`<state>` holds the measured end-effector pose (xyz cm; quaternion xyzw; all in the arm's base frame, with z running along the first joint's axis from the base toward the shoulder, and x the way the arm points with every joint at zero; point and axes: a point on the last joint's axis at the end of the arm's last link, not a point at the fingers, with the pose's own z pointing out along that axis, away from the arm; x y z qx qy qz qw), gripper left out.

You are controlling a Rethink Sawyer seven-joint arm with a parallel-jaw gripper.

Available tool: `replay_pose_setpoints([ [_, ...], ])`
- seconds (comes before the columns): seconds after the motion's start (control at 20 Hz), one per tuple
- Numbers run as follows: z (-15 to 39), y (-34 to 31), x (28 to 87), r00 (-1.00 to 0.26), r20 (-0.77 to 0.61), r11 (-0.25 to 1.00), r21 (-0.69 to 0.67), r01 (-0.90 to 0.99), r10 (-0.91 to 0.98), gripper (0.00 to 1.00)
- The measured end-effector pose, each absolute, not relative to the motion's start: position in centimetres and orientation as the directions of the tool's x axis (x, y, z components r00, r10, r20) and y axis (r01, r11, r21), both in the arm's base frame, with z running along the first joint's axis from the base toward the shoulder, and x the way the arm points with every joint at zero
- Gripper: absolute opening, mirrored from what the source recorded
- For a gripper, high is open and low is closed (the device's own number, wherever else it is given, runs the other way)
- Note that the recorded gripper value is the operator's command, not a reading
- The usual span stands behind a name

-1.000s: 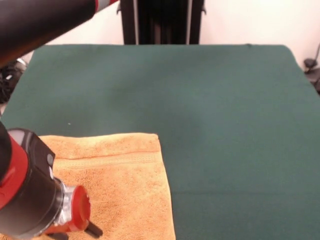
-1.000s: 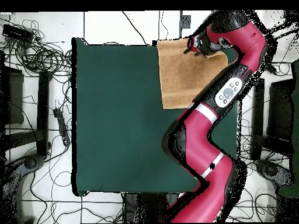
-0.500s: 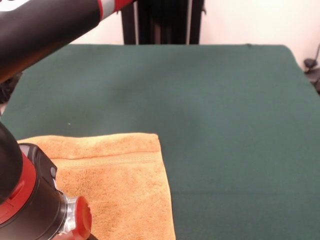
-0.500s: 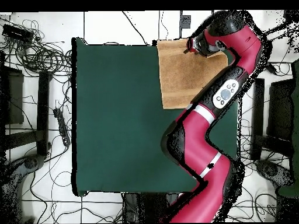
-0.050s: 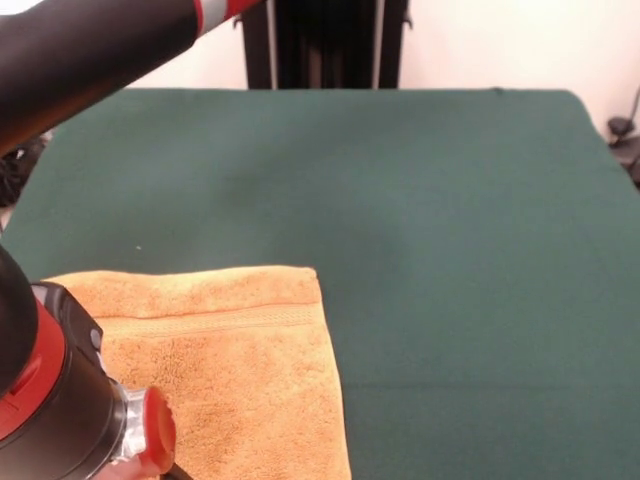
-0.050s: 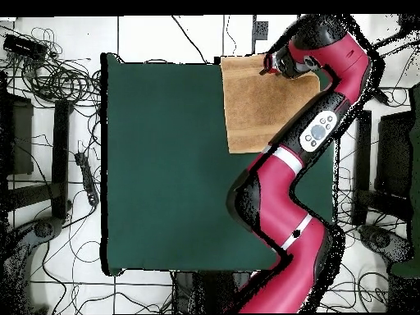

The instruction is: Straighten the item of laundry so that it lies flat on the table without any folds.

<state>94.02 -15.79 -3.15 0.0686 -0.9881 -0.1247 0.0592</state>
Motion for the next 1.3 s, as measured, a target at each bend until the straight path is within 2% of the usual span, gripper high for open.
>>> replay_pose_setpoints([
  [0.45,-1.8,-18.6,93.9,-0.953,0.096,0.941,0.212,-0.263,-0.288,1.0],
  [0.8,-1.4,-24.3,92.6,-0.834,0.087,0.829,0.203,-0.521,-0.546,1.0],
  [1.3,-0.7,-27.6,91.8,-0.709,0.061,0.703,0.21,-0.679,-0.703,1.0],
])
